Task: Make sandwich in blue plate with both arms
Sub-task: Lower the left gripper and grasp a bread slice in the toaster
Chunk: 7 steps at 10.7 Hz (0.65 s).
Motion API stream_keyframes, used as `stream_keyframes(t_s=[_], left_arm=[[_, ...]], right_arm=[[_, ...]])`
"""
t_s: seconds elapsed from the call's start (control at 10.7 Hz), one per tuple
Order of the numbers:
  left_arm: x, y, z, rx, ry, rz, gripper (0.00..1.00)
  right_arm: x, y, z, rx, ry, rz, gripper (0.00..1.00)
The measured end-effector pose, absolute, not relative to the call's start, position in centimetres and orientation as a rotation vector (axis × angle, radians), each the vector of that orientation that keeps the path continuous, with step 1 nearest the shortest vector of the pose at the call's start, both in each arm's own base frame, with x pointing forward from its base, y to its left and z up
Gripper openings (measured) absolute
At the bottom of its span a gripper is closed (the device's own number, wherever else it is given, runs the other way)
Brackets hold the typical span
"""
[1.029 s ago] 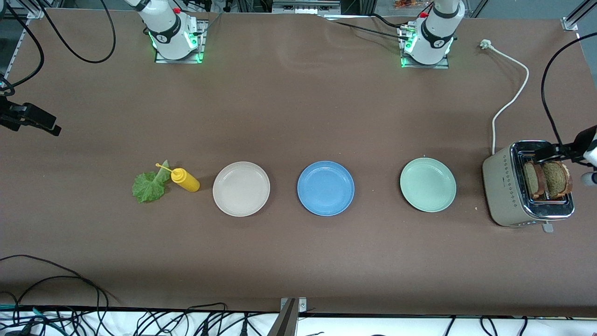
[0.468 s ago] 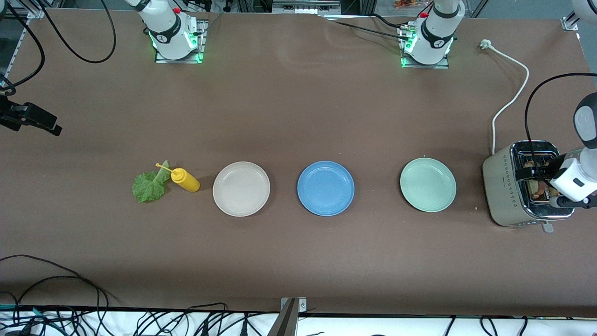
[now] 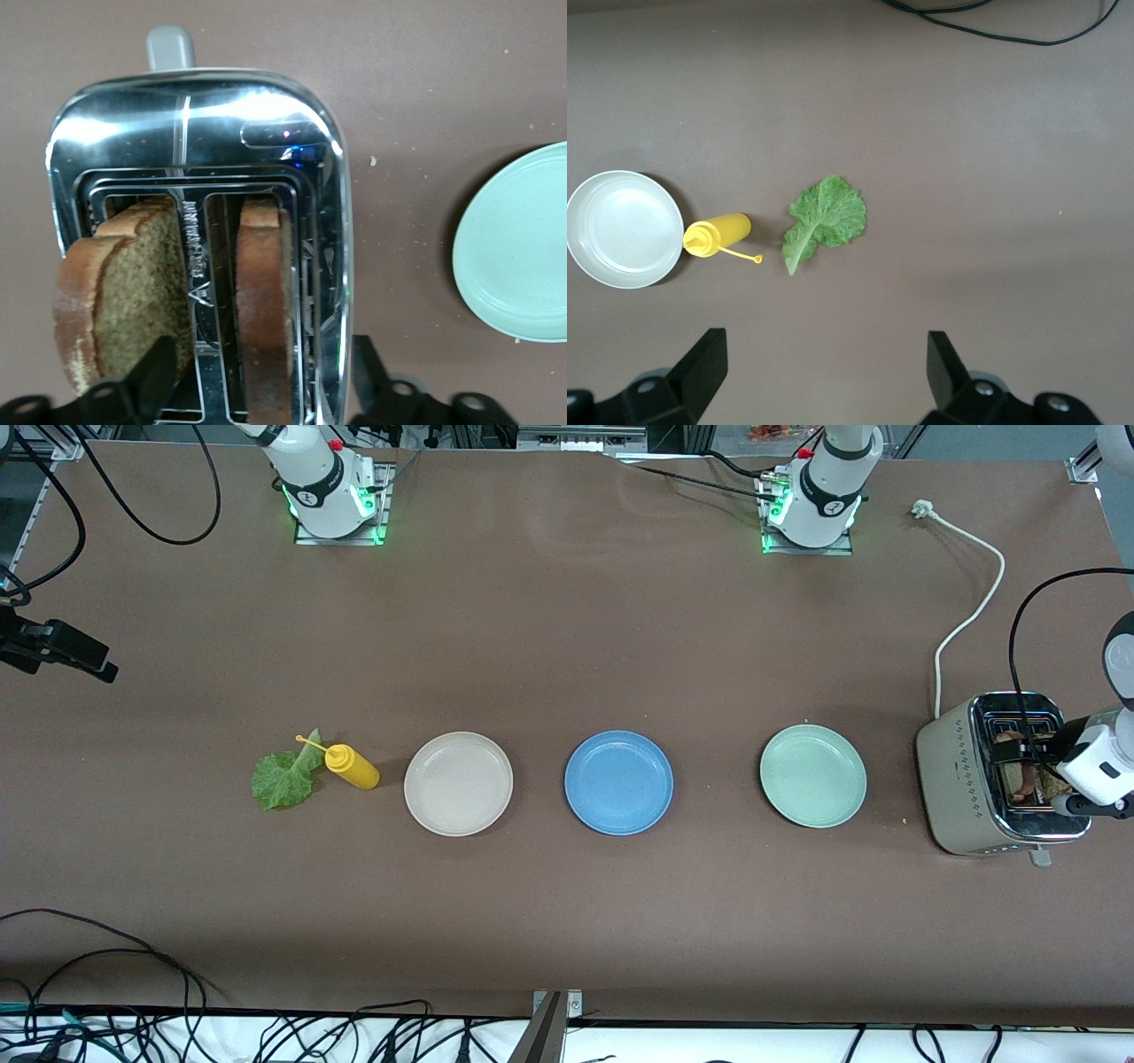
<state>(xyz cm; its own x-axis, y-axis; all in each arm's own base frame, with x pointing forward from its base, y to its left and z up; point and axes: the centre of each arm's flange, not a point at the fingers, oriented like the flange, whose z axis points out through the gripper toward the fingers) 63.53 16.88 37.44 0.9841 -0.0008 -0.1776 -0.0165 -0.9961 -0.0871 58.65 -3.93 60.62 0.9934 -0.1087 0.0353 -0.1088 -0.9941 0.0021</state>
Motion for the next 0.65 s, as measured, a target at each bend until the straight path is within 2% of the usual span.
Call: stream_keyframes(t_s=[0.47, 0.56, 0.65], left_arm=[[63.53, 16.82, 36.80, -3.045, 0.035, 0.288, 0.20], [63.53, 16.80, 36.80, -3.045, 0.036, 0.289, 0.13], [63.53, 16.80, 36.79, -3.045, 0.037, 0.289, 0.13]], right_arm=[[58.65, -3.93, 60.62, 3.132, -0.171, 0.055, 1.00], [58.65, -3.93, 60.62, 3.132, -0.171, 0.055, 1.00], [58.65, -3.93, 60.62, 3.132, -0.171, 0.055, 1.00]])
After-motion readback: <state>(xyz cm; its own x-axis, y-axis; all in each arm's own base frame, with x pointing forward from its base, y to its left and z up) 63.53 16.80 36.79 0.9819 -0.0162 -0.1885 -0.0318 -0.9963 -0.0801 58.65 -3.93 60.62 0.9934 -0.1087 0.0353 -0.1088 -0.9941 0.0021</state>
